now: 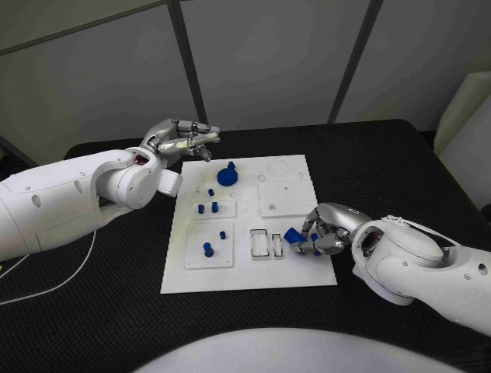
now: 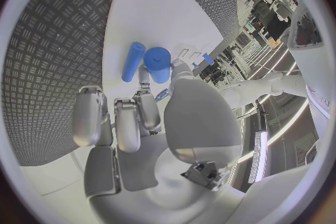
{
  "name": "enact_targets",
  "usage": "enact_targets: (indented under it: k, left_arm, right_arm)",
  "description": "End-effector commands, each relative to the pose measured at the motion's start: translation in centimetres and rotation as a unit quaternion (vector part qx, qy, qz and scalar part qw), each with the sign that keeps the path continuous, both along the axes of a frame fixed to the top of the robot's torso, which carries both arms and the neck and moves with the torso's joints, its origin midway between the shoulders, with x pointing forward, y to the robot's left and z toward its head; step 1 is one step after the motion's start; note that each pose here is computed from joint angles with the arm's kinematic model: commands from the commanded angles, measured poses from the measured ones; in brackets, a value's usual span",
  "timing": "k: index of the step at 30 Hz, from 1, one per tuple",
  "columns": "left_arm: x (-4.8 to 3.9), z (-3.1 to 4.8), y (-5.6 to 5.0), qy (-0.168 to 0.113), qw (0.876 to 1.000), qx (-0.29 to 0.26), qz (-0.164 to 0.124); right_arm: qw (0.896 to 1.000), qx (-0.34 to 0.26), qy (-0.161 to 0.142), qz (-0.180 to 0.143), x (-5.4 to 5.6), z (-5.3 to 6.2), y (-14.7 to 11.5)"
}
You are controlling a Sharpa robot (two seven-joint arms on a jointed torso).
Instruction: Assemble the parts on the task board
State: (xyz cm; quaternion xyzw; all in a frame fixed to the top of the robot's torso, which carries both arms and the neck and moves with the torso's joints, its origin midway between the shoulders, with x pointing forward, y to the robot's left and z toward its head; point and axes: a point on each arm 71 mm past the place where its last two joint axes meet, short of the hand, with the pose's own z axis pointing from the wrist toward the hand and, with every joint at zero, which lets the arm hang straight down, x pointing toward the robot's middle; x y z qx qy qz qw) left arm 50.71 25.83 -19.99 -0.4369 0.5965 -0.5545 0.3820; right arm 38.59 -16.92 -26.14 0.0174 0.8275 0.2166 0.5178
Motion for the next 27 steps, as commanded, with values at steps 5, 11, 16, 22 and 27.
enact_targets:
  k: [5,11,16,22,27]
  left_arm:
    - [-0.05,0.15,-0.1,-0.001,1.0,-0.005,-0.005]
    - [-0.07,0.16,0.0,-0.002,1.0,-0.005,-0.004]
    - [-0.11,0.18,0.0,-0.002,1.0,-0.005,-0.004]
    - [-0.12,0.19,0.1,-0.002,1.0,-0.005,-0.004]
    - [-0.13,0.2,0.0,-0.002,1.0,-0.005,-0.004]
  right_arm:
    - [1.0,-0.016,0.006,0.008,-0.2,-0.7,0.4]
    - [1.0,-0.014,0.001,0.001,-0.2,-0.8,0.4]
    - [1.0,0.005,-0.018,-0.012,-0.3,-0.3,0.4]
    - [0.997,0.053,-0.046,-0.032,-0.8,0.9,0.4]
    - [0.994,0.087,-0.054,-0.038,-1.4,1.7,0.8]
